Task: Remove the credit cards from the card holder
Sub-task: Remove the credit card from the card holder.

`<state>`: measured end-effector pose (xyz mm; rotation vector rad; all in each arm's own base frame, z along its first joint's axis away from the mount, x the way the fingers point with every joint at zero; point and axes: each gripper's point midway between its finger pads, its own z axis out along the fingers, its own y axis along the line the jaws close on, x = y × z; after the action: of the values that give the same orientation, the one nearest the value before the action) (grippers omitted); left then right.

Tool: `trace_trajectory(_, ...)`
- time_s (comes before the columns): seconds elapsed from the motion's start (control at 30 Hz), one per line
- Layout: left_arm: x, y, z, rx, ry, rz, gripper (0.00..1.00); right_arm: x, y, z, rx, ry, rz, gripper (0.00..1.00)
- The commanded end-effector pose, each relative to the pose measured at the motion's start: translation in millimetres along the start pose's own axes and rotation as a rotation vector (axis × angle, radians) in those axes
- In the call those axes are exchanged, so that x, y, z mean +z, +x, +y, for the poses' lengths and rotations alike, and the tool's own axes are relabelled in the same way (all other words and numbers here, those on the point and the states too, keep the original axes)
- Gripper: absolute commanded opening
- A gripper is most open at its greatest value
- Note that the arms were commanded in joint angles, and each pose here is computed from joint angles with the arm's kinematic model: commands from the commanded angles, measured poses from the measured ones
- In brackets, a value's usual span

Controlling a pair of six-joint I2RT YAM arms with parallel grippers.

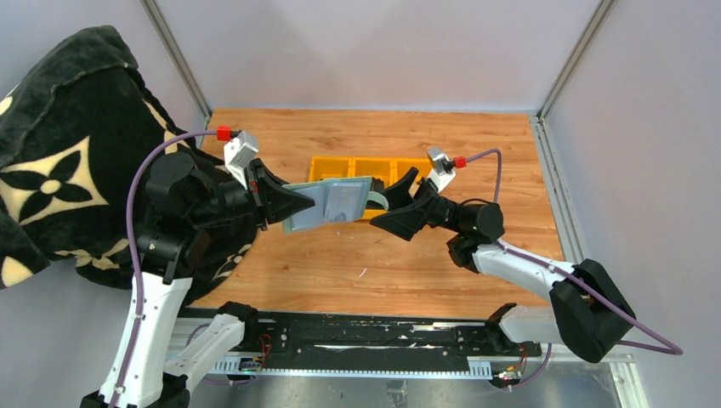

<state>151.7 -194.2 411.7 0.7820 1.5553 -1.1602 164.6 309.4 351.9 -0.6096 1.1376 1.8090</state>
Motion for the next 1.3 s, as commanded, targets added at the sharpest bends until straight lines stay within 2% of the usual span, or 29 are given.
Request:
trace_trajectory(0.0, 6, 0, 6, -0.051, 0.016, -0.002, 0.0, 6, -19, 38, -0.099, -0.14, -0.041, 0.77)
trace_trajectory(0.1, 8, -1, 7, -0.062, 0.016, -0.001, 0.0, 9, -23, 36, -0.092, -0.13, -0.059, 0.76)
trace_trajectory(0.17, 9, -2, 8, -0.067, 0.017, -0.005, 0.0, 10, -26, 33, -0.088, -0.115, -0.071, 0.72)
trace_trajectory(0.23, 9, -3, 7, -0.072, 0.024, -0.008, 0.0, 10, -27, 28, -0.084, -0.094, -0.081, 0.62)
trace_trajectory(0.3, 9, -4, 7, -0.077, 0.026, -0.009, 0.0, 11, -26, 24, -0.077, -0.074, -0.077, 0.43)
trace_trajectory(0.33, 10, -4, 7, -0.078, 0.027, -0.009, 0.0, 11, -26, 23, -0.077, -0.07, -0.075, 0.38)
trace_trajectory(0.37, 10, -3, 7, -0.081, 0.028, -0.007, 0.0, 12, -26, 22, -0.077, -0.066, -0.074, 0.29)
trace_trajectory(0.43, 10, -3, 7, -0.084, 0.027, -0.006, 0.0, 12, -25, 19, -0.072, -0.048, -0.067, 0.21)
trace_trajectory(0.5, 10, -3, 8, -0.085, 0.028, -0.007, 0.0, 13, -25, 16, -0.065, -0.032, -0.059, 0.22)
trace_trajectory(0.6, 10, -5, 7, -0.087, 0.03, -0.01, 0.0, 13, -26, 18, -0.07, -0.031, -0.057, 0.33)
trace_trajectory(0.8, 11, -6, 6, -0.094, 0.034, -0.013, 0.0, 15, -22, 18, -0.082, -0.025, -0.035, 0.41)
trace_trajectory(0.87, 11, -7, 6, -0.094, 0.036, -0.014, 0.0, 16, -21, 18, -0.084, -0.019, -0.032, 0.41)
trace_trajectory(1.17, 10, -8, 3, -0.094, 0.041, -0.018, 0.0, 23, -24, 16, -0.083, 0.003, -0.03, 0.16)
trace_trajectory(1.27, 10, -9, 3, -0.096, 0.044, -0.018, 0.0, 26, -23, 16, -0.085, 0.009, -0.018, 0.16)
